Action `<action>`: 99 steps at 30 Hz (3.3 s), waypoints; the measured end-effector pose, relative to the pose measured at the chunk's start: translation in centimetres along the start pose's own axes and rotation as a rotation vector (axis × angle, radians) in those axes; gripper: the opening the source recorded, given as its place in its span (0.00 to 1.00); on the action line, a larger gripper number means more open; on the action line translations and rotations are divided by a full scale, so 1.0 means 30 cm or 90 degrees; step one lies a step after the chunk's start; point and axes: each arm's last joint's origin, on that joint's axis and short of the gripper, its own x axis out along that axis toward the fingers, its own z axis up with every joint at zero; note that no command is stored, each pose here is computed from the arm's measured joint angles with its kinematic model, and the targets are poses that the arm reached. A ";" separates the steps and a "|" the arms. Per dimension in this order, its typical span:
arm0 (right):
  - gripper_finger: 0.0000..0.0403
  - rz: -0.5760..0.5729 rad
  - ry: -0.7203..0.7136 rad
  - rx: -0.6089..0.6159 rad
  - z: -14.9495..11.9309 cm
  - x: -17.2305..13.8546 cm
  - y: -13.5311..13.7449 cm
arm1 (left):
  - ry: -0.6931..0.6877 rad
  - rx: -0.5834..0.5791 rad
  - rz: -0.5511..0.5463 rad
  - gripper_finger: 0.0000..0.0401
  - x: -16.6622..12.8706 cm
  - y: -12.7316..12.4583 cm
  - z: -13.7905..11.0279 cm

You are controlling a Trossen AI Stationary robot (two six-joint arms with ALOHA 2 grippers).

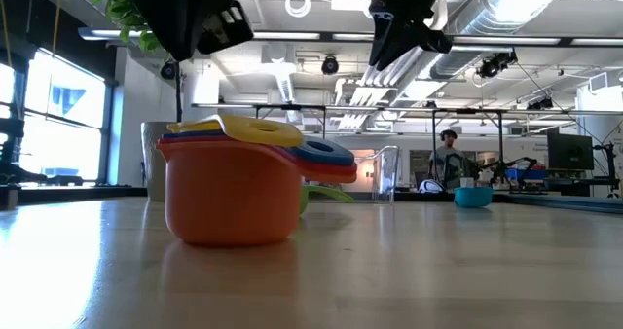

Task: Nest measuring cups in basket
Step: Stack the yellow measuring cup on top of the blue measuring cup, then stack the green measuring cup on top of the yellow measuring cup

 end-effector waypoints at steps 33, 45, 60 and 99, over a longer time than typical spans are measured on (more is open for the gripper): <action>0.15 0.043 0.044 -0.089 0.008 0.002 -0.013 | -0.048 -0.300 -0.015 0.02 0.279 -0.124 0.036; 0.15 0.041 0.045 -0.084 0.008 0.002 -0.013 | -0.072 -0.287 -0.023 0.02 0.282 -0.096 0.060; 0.15 0.017 0.105 -0.087 -0.143 -0.027 0.081 | -0.103 -0.275 -0.020 0.02 0.278 -0.077 0.079; 0.33 0.110 0.028 -0.263 -0.117 -0.029 0.129 | -0.127 -0.127 0.211 0.02 -0.279 0.109 -0.059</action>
